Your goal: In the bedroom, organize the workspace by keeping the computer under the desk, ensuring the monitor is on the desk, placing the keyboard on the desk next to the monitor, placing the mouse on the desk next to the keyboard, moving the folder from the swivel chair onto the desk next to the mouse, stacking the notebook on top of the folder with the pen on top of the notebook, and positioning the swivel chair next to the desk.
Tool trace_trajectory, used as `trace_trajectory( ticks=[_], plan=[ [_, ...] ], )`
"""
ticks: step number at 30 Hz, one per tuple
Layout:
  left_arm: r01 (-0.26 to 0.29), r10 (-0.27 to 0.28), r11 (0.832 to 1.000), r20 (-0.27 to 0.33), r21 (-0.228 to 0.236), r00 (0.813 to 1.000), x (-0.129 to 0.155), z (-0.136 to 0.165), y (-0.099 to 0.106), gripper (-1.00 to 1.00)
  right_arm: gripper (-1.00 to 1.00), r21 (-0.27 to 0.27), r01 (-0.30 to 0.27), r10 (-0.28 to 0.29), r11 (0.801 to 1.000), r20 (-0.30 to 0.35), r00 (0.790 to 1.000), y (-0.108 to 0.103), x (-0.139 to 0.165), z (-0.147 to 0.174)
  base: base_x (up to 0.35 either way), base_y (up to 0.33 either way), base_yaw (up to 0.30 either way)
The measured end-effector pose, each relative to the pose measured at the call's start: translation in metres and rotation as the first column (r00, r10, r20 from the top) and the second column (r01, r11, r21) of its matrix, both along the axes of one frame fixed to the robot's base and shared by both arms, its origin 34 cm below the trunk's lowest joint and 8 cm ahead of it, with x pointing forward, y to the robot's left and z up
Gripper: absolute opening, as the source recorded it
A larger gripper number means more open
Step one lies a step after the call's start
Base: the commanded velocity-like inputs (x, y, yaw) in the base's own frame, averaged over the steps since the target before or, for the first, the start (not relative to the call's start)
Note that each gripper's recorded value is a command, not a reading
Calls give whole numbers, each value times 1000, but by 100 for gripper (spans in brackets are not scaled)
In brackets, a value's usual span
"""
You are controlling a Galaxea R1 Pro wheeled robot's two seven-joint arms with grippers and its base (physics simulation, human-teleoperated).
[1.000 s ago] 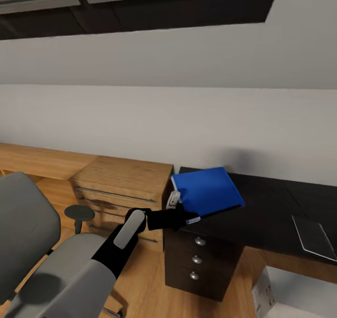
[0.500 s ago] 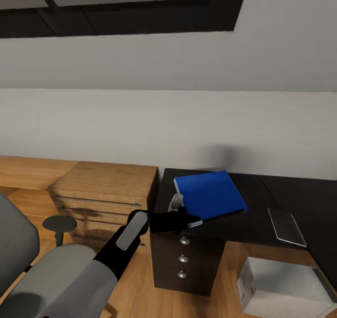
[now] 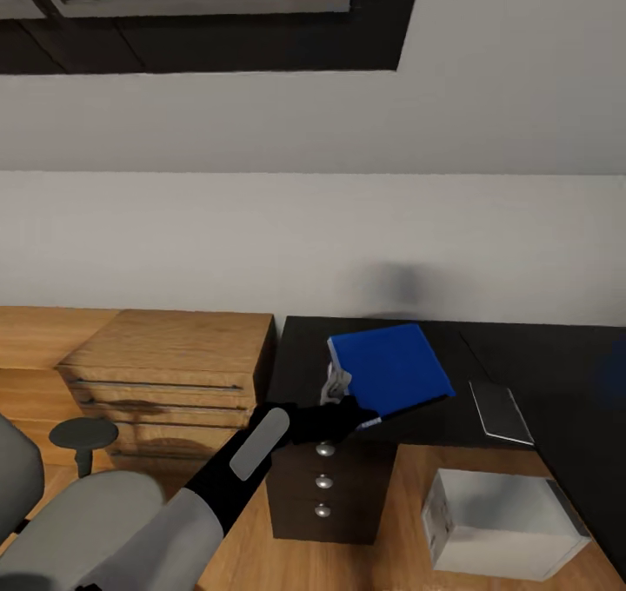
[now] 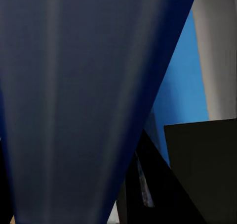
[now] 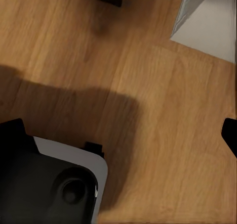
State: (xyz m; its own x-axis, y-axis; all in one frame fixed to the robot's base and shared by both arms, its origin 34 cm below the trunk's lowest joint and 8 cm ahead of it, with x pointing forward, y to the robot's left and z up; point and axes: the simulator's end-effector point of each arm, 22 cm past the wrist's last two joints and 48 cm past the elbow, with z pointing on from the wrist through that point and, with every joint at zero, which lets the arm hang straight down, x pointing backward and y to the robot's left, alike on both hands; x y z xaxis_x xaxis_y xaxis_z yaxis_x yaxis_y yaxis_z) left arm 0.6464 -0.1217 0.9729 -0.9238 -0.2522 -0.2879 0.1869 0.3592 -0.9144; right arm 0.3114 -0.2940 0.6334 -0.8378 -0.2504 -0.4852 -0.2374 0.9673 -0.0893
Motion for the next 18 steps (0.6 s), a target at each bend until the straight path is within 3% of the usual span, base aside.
trace_trajectory(
  ticks=[15,18],
  plan=[
    [1,-1,1000,-32,6,999,-6,6,-1,-100,100,-2,-1,1,1000,1,1000,0,-3,18,0,0,-293],
    [21,-22,999,-25,-37,999,-11,19,-5,-100,100,-2,0,0,1000,1,1000,0,-4,22,0,0,-293]
  ],
)
